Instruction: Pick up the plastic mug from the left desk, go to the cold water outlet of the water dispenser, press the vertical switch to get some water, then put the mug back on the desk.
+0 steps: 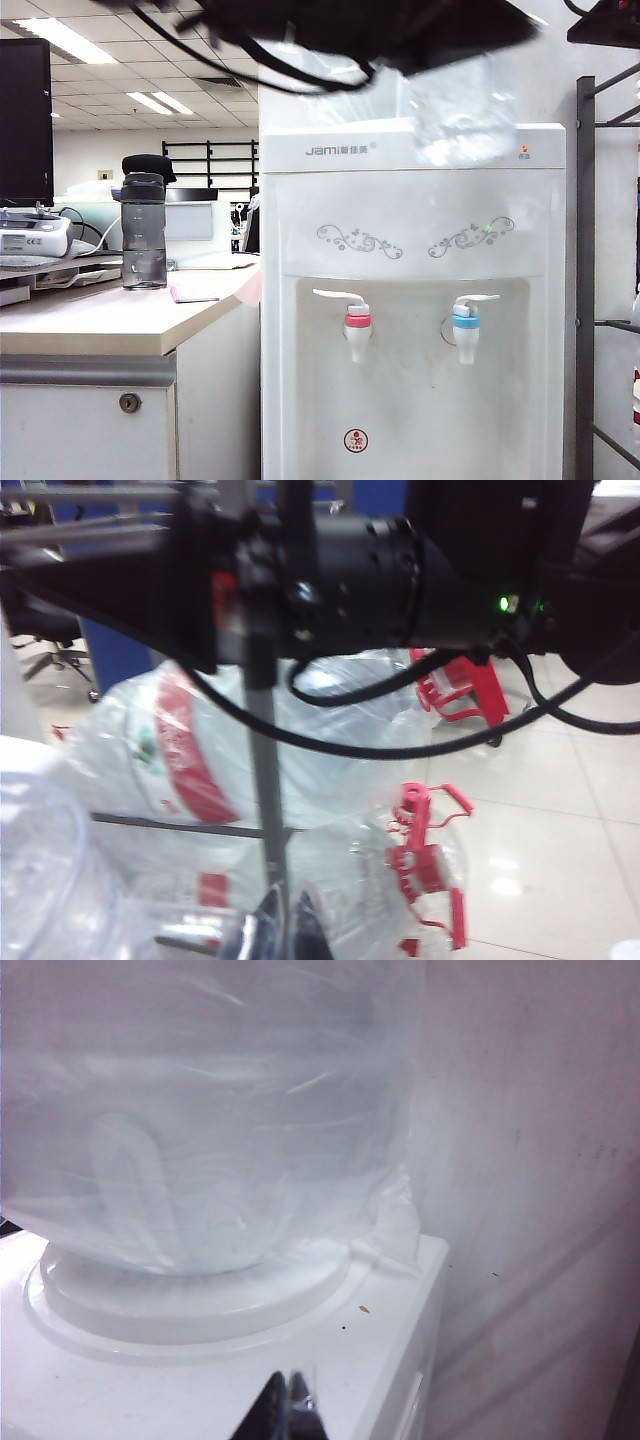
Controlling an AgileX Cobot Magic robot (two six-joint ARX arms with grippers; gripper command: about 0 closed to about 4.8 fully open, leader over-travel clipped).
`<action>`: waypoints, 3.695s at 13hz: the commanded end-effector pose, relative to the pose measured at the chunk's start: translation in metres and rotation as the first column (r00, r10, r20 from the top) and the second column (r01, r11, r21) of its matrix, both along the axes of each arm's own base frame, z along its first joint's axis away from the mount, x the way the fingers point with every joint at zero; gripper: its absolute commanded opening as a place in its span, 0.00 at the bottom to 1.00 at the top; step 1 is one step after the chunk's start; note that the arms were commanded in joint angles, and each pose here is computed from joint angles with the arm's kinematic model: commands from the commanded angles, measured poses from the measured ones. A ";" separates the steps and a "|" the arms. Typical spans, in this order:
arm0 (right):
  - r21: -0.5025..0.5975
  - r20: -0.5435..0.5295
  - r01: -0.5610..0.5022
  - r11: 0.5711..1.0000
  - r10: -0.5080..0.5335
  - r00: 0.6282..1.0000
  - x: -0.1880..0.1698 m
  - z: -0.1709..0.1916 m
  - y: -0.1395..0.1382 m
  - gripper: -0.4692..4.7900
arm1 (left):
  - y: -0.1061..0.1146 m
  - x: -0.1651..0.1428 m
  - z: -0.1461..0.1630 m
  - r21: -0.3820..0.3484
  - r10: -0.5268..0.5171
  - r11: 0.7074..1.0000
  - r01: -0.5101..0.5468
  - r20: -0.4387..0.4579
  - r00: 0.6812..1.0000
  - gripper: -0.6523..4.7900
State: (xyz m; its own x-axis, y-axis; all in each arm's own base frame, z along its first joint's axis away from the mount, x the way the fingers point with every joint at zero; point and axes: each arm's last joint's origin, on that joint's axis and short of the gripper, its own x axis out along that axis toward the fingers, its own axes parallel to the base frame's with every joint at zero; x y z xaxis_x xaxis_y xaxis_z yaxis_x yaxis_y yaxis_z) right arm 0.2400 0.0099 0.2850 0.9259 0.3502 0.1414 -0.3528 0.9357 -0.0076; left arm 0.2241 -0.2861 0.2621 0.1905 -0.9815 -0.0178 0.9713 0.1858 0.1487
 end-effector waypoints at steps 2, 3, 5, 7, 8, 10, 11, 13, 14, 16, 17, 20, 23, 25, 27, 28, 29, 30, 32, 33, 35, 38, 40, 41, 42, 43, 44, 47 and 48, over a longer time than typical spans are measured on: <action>0.010 0.017 -0.002 1.000 0.002 1.000 0.000 0.005 0.000 0.08 | 0.038 0.011 0.043 -0.083 0.105 0.992 -0.095 0.121 0.987 0.11; 0.010 0.013 -0.002 1.000 0.002 1.000 0.000 0.004 0.000 0.08 | 0.054 0.016 0.054 -0.092 0.151 0.986 -0.137 0.158 0.976 0.11; 0.010 0.014 -0.002 1.000 0.001 1.000 0.000 0.004 0.000 0.08 | 0.071 0.021 0.063 -0.108 0.203 0.977 -0.186 0.170 0.964 0.11; 0.010 0.014 -0.002 1.000 0.002 1.000 0.000 0.004 0.000 0.08 | 0.086 0.028 0.068 -0.115 0.250 0.966 -0.232 0.179 0.952 0.11; 0.010 0.014 -0.002 1.000 0.002 1.000 0.000 0.004 0.000 0.08 | 0.095 0.034 0.069 -0.114 0.281 0.958 -0.263 0.183 0.942 0.11; 0.010 0.014 -0.002 1.000 0.002 1.000 0.000 0.004 0.000 0.08 | 0.111 0.043 0.071 -0.113 0.335 0.941 -0.319 0.184 0.924 0.11; 0.010 0.014 -0.002 1.000 0.002 1.000 0.000 0.004 0.000 0.08 | 0.115 0.046 0.070 -0.112 0.349 0.936 -0.333 0.183 0.919 0.11; 0.010 0.014 -0.002 1.000 0.002 1.000 0.000 0.004 0.000 0.08 | 0.129 0.054 0.069 -0.092 0.392 0.920 -0.382 0.207 0.896 0.11; 0.010 0.014 -0.002 1.000 0.002 1.000 0.000 0.004 0.000 0.08 | 0.138 0.060 0.067 -0.073 0.421 0.907 -0.415 0.222 0.880 0.11; 0.010 0.014 -0.002 1.000 0.002 1.000 0.000 0.004 0.000 0.08 | 0.151 0.066 0.065 -0.049 0.457 0.887 -0.459 0.234 0.858 0.11; 0.010 0.014 -0.002 1.000 0.002 1.000 0.000 0.004 0.000 0.08 | 0.157 0.069 0.064 -0.039 0.473 0.878 -0.478 0.238 0.848 0.11; 0.010 0.014 -0.002 1.000 0.002 1.000 0.000 0.004 0.000 0.08 | 0.177 0.079 0.059 0.001 0.522 0.842 -0.540 0.256 0.814 0.11; 0.010 0.014 -0.002 1.000 0.002 1.000 0.000 0.004 0.000 0.08 | 0.198 0.090 0.052 0.021 0.575 0.802 -0.597 0.246 0.780 0.11; 0.010 0.014 -0.002 1.000 0.002 1.000 0.000 0.004 0.000 0.08 | 0.210 0.100 0.043 0.042 0.606 0.776 -0.630 0.229 0.762 0.11; 0.010 0.014 -0.002 1.000 0.002 1.000 0.000 0.004 0.000 0.08 | 0.218 0.110 0.031 0.060 0.627 0.757 -0.650 0.213 0.750 0.11; 0.010 0.014 -0.002 1.000 0.002 1.000 0.000 0.004 0.000 0.08 | 0.220 0.117 0.022 0.067 0.633 0.751 -0.657 0.207 0.746 0.11; 0.010 0.014 -0.002 1.000 0.002 1.000 0.000 0.004 0.000 0.08 | 0.221 0.126 0.009 0.075 0.638 0.747 -0.661 0.201 0.744 0.11; 0.010 0.014 -0.002 1.000 0.002 1.000 0.000 0.004 0.000 0.08 | 0.220 0.131 0.002 0.078 0.638 0.747 -0.660 0.198 0.744 0.11; 0.010 0.014 -0.002 1.000 0.002 1.000 0.000 0.004 0.000 0.08 | 0.219 0.138 -0.011 0.085 0.638 0.747 -0.660 0.192 0.746 0.11; 0.010 0.014 -0.002 1.000 0.002 1.000 0.000 0.004 0.000 0.08 | 0.218 0.145 -0.022 0.083 0.639 0.746 -0.660 0.190 0.746 0.11; 0.010 0.014 -0.002 1.000 0.002 1.000 0.000 0.004 0.000 0.08 | 0.218 0.154 -0.039 0.082 0.659 0.729 -0.679 0.181 0.730 0.11; 0.010 0.014 -0.003 1.000 0.003 1.000 0.000 0.004 0.000 0.08 | 0.220 0.164 -0.062 0.084 0.682 0.715 -0.694 0.135 0.719 0.11; 0.009 0.014 -0.003 1.000 0.003 1.000 0.000 0.004 0.000 0.08 | 0.225 0.170 -0.077 0.089 0.695 0.703 -0.705 0.126 0.708 0.11; 0.009 0.014 -0.003 1.000 0.003 1.000 0.000 0.004 0.000 0.08 | 0.225 0.171 -0.084 0.096 0.698 0.700 -0.708 0.120 0.706 0.11; 0.009 0.014 -0.002 1.000 0.002 1.000 0.000 0.004 0.000 0.08 | 0.228 0.173 -0.088 0.098 0.703 0.695 -0.712 0.111 0.702 0.11; 0.009 0.013 -0.003 1.000 0.003 1.000 0.000 0.004 0.000 0.08 | 0.229 0.174 -0.093 0.103 0.709 0.692 -0.715 0.093 0.699 0.11; 0.009 0.010 -0.003 1.000 0.003 1.000 0.000 0.004 0.000 0.08 | 0.229 0.175 -0.095 0.108 0.709 0.691 -0.714 0.092 0.700 0.11; 0.009 -0.009 -0.002 1.000 0.003 1.000 0.000 0.002 0.000 0.08 | 0.233 0.177 -0.108 0.129 0.713 0.686 -0.716 0.074 0.697 0.11; 0.009 -0.011 -0.002 1.000 0.002 1.000 0.000 0.002 0.000 0.08 | 0.234 0.177 -0.110 0.134 0.714 0.686 -0.716 0.070 0.697 0.11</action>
State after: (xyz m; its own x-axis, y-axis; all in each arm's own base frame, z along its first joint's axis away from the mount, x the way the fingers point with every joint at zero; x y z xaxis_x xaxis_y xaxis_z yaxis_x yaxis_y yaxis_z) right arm 0.2403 0.0101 0.2829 0.9287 0.3513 0.1188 -0.3546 0.9350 0.0075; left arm 0.3991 -0.0529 0.1432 0.8230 -0.5312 -0.2015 0.5652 0.8014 0.1959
